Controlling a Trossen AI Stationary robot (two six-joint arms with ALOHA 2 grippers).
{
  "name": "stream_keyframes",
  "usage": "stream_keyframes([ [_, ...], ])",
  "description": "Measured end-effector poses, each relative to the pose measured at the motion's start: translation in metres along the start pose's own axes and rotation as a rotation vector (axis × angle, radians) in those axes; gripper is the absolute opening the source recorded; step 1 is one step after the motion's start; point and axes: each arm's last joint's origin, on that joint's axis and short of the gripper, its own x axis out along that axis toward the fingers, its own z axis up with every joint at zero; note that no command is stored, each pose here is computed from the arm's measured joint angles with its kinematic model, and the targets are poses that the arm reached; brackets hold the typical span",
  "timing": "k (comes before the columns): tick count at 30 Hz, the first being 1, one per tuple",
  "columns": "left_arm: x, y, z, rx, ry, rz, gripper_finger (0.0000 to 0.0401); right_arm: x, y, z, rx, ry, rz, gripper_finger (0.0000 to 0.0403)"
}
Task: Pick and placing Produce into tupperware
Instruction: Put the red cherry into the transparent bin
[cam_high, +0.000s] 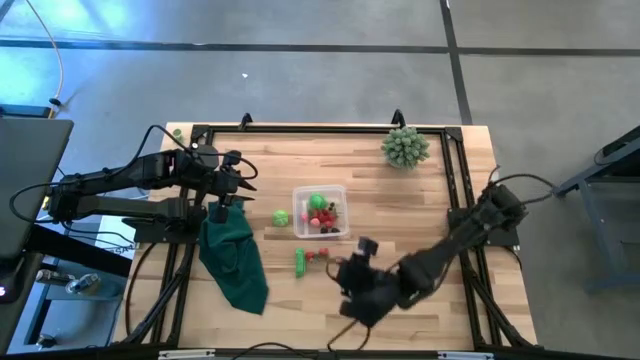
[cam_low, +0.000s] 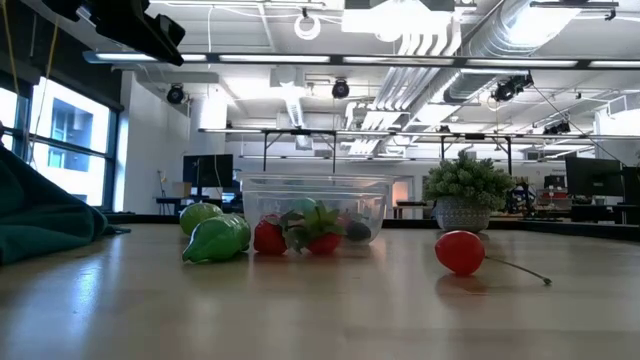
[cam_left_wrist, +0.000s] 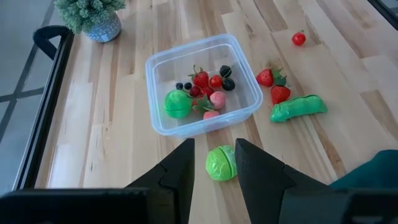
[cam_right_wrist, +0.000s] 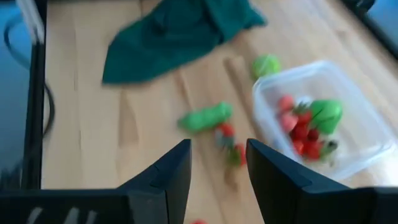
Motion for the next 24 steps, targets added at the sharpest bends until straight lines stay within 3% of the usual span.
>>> stream_keyframes([
  [8,0.0,0.0,0.0,0.0,0.0,0.0,0.0106,0.034,0.039,-0.051,-0.119,0.225,0.061,0.0144],
  [13,0.0,0.0,0.0,0.0,0.0,0.0,0.0106,0.059,0.047,-0.072,-0.067,0.323,0.01,0.0144],
  [18,0.0,0.0,0.0,0.0,0.0,0.0,0.0106,0.065,0.044,-0.079,-0.027,0.362,-0.045,0.0156],
  [24,0.0,0.0,0.0,0.0,0.0,0.0,0.0106,0.067,0.039,-0.078,-0.012,0.38,-0.069,0.0201],
])
